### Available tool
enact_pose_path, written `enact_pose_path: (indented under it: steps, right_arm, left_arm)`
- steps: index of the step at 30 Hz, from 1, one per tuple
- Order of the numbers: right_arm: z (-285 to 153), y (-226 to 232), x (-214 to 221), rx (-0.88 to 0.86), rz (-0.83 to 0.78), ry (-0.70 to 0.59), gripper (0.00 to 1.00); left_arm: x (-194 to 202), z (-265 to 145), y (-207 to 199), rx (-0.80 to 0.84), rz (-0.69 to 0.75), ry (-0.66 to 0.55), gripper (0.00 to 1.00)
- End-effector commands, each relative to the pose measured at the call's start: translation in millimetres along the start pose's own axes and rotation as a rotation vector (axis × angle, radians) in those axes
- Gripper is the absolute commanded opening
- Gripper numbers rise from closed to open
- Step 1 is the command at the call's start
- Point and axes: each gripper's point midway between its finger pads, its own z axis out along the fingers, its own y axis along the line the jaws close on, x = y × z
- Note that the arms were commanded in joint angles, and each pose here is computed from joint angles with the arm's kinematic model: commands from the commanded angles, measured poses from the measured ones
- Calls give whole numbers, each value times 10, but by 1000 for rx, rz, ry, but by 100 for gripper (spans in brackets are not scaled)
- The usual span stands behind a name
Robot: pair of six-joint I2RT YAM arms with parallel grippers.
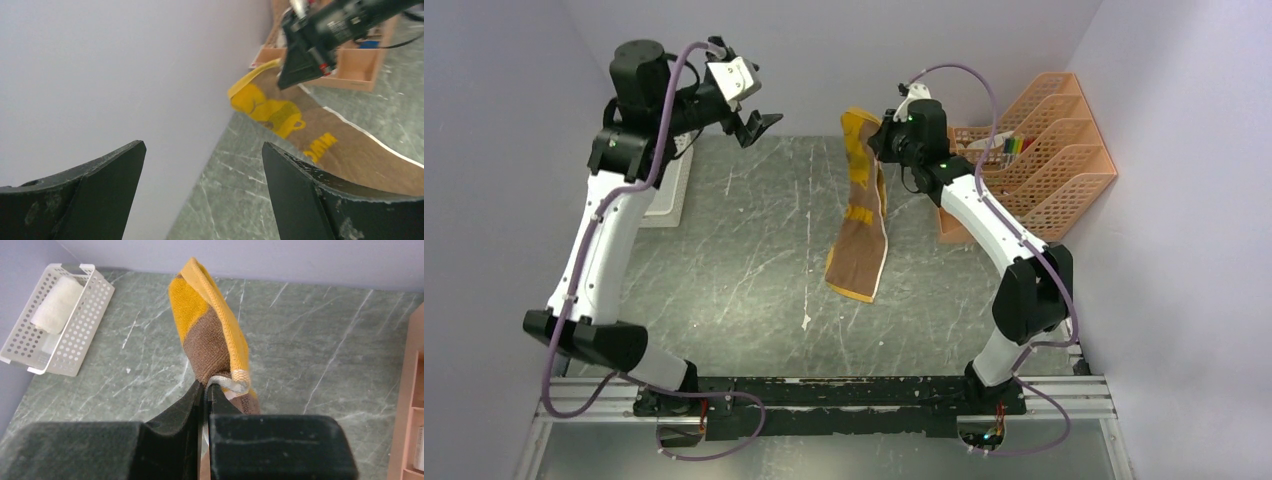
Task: Roll the towels
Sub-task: Place the towel at the center of the board.
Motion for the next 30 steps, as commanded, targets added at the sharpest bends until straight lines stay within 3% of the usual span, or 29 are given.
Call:
enact_pose_path:
  steps: [1,6,11,15,19,22,24,26,28,30]
  right_arm:
    - [89,18,-13,-15,-18,6,0]
    - [152,-39,-69,17,-57,10,0]
    - [207,-120,-288,62,-107,-23,0]
    - [250,-167,-519,86,-132,-68,0]
    - [350,-152,-669,90,-144,-96,0]
    - [428,-115,-735,81,-150,-109,0]
    - [474,-106,-736,79,-160,-105,0]
    - [489,-118,-737,85,-169,-104,0]
    - [500,-134,-706,88,-175,-100,0]
    - [509,-152,-670,93,-177,-94,0]
  left_arm:
    - [133,0,-723,454,-73,-11,100]
    - [74,52,-842,501,-103,-95,100]
    - [313,322,-555,299,-161,62,99]
    - [605,439,207,-174,-224,134,98]
    - [717,38,1044,-770,-276,86,100]
    - [1077,-346,1426,-1139,-278,262,98]
    - [1425,-394,1424,-1161,-205,526,99]
    - [1711,-303,1321,-1054,-134,727,100]
    - [1944,-216,1111,-909,-73,890,100]
    - [2085,-108,801,-726,-79,979,100]
